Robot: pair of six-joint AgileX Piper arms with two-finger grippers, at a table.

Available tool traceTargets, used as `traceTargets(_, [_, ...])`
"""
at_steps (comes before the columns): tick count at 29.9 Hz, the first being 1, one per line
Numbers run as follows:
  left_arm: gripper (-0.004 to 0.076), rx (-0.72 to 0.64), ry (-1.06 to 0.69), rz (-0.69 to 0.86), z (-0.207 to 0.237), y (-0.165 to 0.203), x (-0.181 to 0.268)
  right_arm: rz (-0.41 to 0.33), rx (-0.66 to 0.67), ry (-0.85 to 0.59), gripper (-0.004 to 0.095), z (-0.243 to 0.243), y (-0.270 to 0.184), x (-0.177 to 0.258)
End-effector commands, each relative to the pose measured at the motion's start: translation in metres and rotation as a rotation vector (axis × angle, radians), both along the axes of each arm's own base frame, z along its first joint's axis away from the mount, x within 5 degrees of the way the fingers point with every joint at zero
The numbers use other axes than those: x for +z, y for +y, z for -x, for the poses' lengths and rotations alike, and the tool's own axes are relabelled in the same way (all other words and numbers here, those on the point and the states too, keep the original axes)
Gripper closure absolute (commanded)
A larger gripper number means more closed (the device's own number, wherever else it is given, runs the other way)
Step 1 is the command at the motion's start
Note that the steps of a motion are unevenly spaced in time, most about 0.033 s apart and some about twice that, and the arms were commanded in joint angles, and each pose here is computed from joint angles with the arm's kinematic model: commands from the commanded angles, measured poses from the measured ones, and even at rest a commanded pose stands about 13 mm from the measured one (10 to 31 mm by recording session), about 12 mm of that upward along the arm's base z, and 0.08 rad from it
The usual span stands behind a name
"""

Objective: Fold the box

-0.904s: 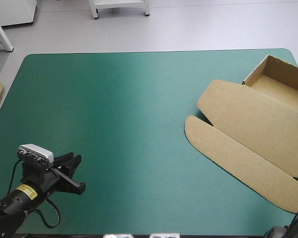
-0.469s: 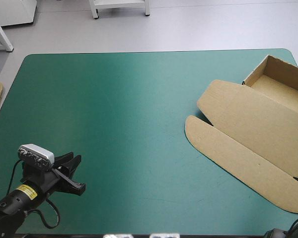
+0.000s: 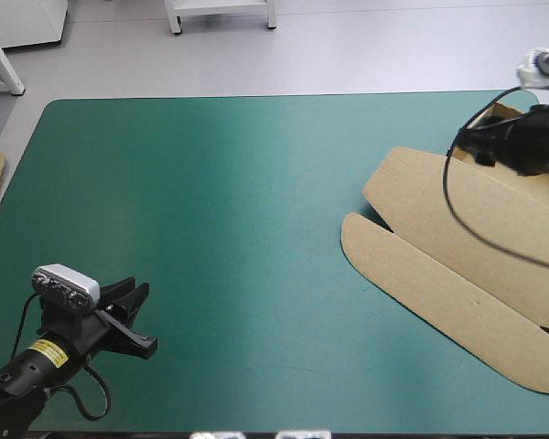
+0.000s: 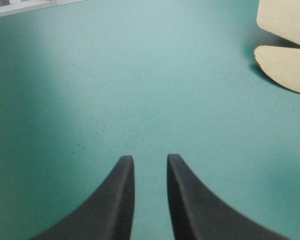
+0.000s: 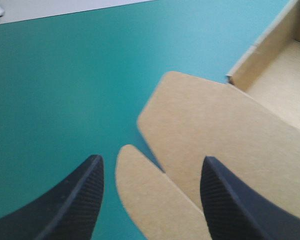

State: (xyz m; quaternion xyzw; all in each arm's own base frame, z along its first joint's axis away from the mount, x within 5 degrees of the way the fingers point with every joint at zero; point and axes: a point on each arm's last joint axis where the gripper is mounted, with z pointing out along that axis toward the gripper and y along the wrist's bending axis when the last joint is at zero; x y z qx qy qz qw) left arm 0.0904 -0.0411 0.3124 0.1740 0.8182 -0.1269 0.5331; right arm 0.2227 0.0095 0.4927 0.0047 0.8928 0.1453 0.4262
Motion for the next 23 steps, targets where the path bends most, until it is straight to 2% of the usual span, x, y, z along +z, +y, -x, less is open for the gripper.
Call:
traceTargets(1, [0.0556, 0.008, -0.103, 0.048, -0.002, -0.001, 0.017, 0.005, 0.090, -0.201, 0.0378, 0.044, 0.028, 0.020])
traceTargets(3, [0.0556, 0.005, -0.116, 0.041, -0.002, 0.000, 0.018, -0.032, 0.123, -0.228, 0.0378, 0.059, 0.038, 0.015])
traceTargets(7, [0.0556, 0.005, -0.123, 0.038, -0.004, -0.001, 0.011, -0.054, 0.223, -0.204, 0.0380, 0.075, 0.055, -0.026])
traceTargets(15, [0.0556, 0.011, -0.115, 0.042, -0.006, -0.001, 0.002, -0.006, 0.301, -0.209, 0.0418, 0.079, 0.068, -0.131])
traceTargets(19, [0.0556, 0.015, -0.133, 0.050, -0.007, -0.001, 0.003, 0.038, 0.311, -0.242, 0.0419, 0.078, 0.067, -0.165])
traceTargets(23, [0.0556, 0.016, -0.129, 0.058, -0.007, -0.001, 0.004, 0.048, 0.309, -0.257, 0.0421, 0.077, 0.067, -0.186])
